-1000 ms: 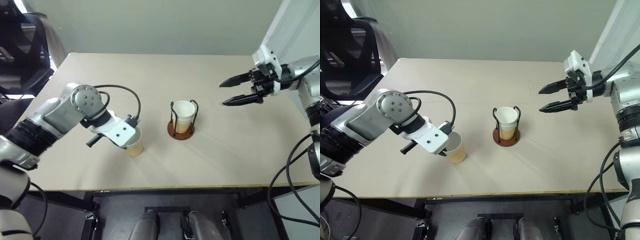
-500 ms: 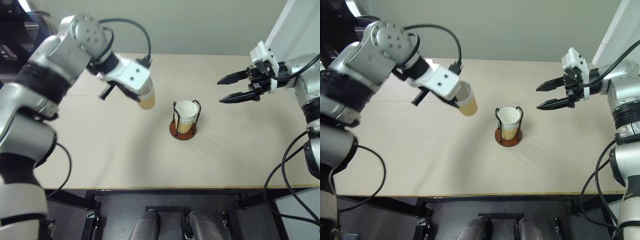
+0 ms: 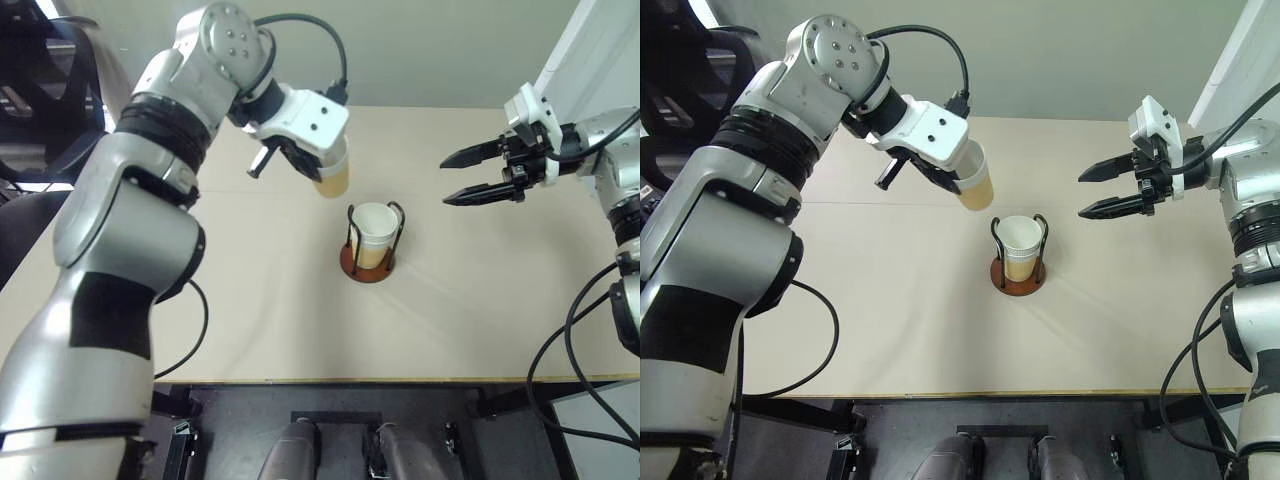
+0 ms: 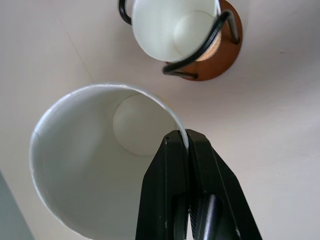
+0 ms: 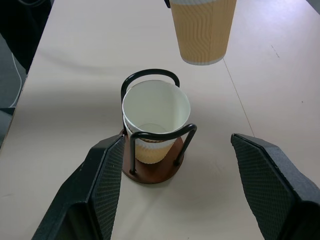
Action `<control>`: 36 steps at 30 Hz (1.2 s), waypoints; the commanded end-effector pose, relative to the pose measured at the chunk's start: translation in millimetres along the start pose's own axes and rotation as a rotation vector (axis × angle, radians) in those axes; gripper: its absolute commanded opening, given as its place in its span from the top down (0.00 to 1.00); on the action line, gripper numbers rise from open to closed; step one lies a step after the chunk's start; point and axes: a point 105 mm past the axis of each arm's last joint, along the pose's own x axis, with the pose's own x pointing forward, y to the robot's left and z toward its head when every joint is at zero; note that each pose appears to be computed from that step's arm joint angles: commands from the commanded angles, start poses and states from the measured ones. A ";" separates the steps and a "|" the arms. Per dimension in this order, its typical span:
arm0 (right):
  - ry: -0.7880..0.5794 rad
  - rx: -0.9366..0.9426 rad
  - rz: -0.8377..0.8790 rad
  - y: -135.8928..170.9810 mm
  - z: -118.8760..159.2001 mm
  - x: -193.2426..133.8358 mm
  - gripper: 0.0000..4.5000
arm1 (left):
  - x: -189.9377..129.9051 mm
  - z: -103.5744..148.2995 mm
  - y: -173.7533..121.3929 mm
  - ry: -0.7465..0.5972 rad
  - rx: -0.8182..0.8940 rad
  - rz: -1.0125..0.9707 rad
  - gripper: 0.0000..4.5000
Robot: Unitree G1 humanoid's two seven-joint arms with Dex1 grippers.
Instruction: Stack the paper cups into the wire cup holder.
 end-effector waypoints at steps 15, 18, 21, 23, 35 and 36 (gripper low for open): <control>0.005 -0.050 -0.052 -2.9 11.6 -20.4 0.24 | 15.0 49.6 26.0 -0.096 0.132 0.049 0.99; 0.008 -0.048 -0.057 -2.8 10.9 -22.3 0.24 | 17.9 52.2 25.9 -0.106 0.137 0.043 0.99; 0.014 -0.047 -0.061 -2.7 10.0 -24.1 0.24 | 20.3 54.5 24.5 -0.119 0.140 0.029 0.99; 0.016 -0.047 -0.064 -2.8 9.9 -25.0 0.24 | 21.5 55.7 22.7 -0.131 0.139 0.012 0.99; 0.025 -0.047 -0.067 -3.2 9.1 -26.0 0.24 | 27.6 60.8 17.9 -0.188 0.098 -0.029 0.99; 0.025 -0.047 -0.067 -3.2 9.1 -26.0 0.24 | 28.1 60.4 17.2 -0.186 0.097 -0.033 0.99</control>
